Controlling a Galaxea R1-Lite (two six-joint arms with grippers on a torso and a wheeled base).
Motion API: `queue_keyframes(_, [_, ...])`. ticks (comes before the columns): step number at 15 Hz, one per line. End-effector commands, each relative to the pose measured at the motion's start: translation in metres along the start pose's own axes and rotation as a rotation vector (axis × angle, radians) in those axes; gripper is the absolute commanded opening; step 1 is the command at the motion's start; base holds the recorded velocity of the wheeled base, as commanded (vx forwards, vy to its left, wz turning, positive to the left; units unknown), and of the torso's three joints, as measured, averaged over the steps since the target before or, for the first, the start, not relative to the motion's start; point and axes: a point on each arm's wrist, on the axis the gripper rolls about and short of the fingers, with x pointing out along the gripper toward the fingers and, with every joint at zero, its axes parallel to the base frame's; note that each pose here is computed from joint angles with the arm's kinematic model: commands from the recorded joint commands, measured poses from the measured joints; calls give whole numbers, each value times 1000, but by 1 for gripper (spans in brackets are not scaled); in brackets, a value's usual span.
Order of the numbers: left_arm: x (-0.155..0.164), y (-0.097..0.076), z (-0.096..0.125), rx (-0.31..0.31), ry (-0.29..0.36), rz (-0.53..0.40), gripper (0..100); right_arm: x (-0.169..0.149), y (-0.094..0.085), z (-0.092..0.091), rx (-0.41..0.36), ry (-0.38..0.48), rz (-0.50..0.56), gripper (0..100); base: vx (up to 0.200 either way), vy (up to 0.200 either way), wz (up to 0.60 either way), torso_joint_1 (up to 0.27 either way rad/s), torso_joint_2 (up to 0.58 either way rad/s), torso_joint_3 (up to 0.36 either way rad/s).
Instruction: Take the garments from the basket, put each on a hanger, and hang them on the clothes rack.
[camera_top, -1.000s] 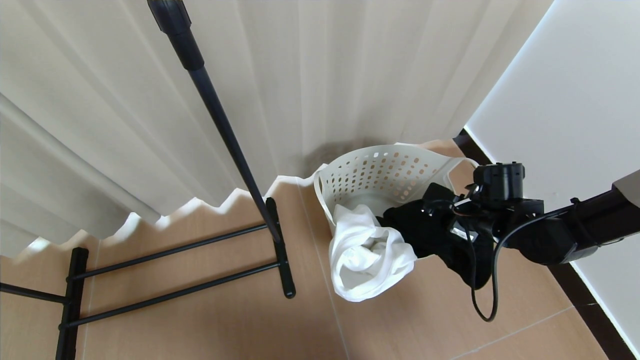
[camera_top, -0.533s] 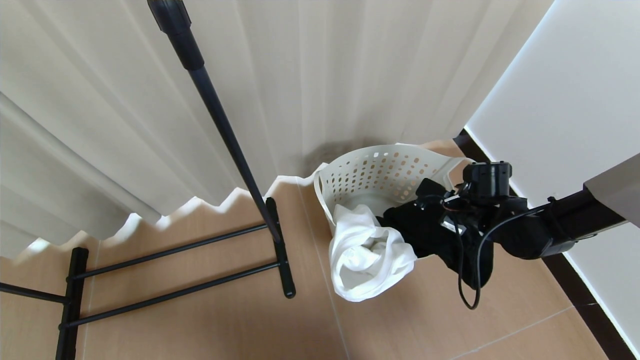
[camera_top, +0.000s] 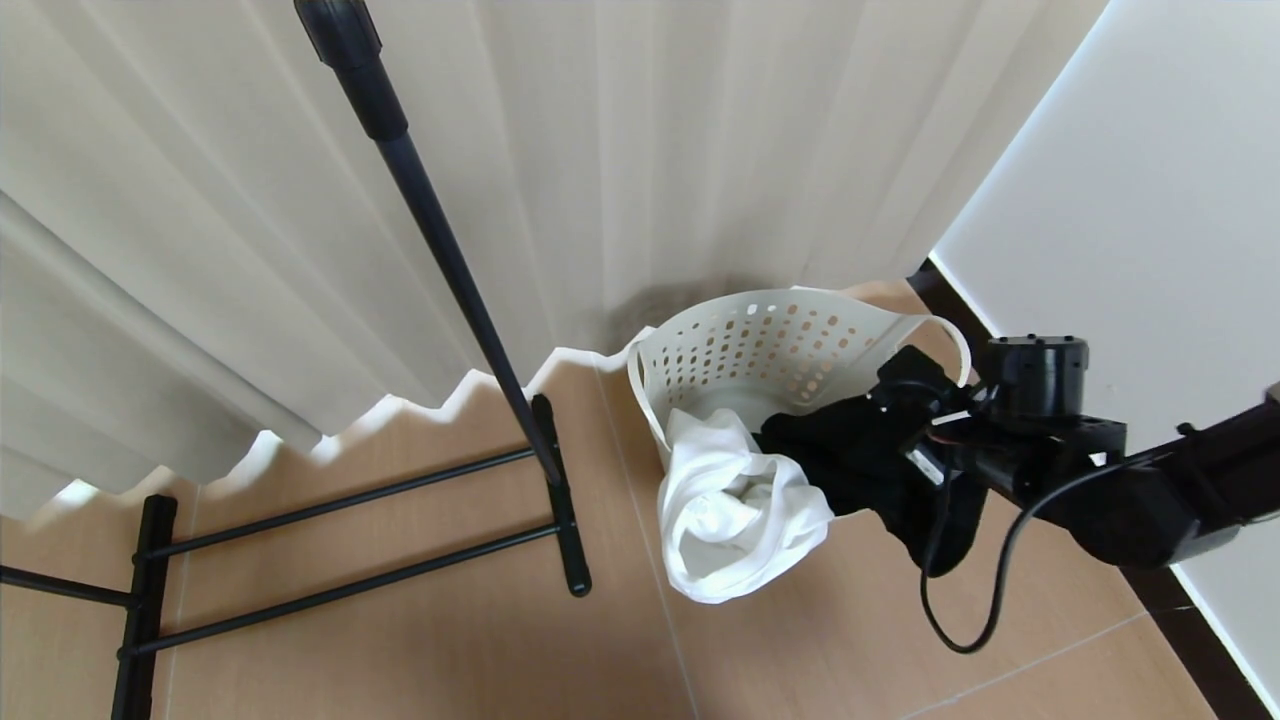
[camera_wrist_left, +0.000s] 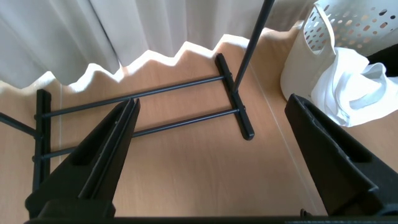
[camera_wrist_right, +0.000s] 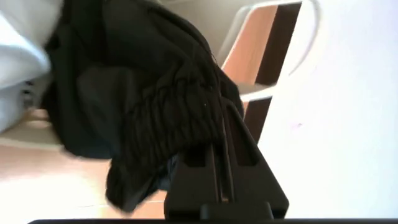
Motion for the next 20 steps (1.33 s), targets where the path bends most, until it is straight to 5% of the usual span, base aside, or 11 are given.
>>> queue_keyframes(1, [0, 0, 0, 0, 1, 0, 100, -124, -28, 12, 230, -227, 0, 0, 0, 0, 0, 0, 0, 0])
queue_keyframes(6, [0, 0, 0, 7, 1, -3, 100, -251, -50, -18, 297, -468, 60, 0, 0, 0, 0, 0, 0, 0])
queue_keyframes(8, [0, 0, 0, 9, 4, -6, 100, -254, -43, -38, 288, -441, 76, 0, 0, 0, 0, 0, 0, 0])
queue_keyframes(20, [0, 0, 0, 9, 4, -9, 100, -246, -37, -38, 273, -405, 90, 0, 0, 0, 0, 1, 3, 113])
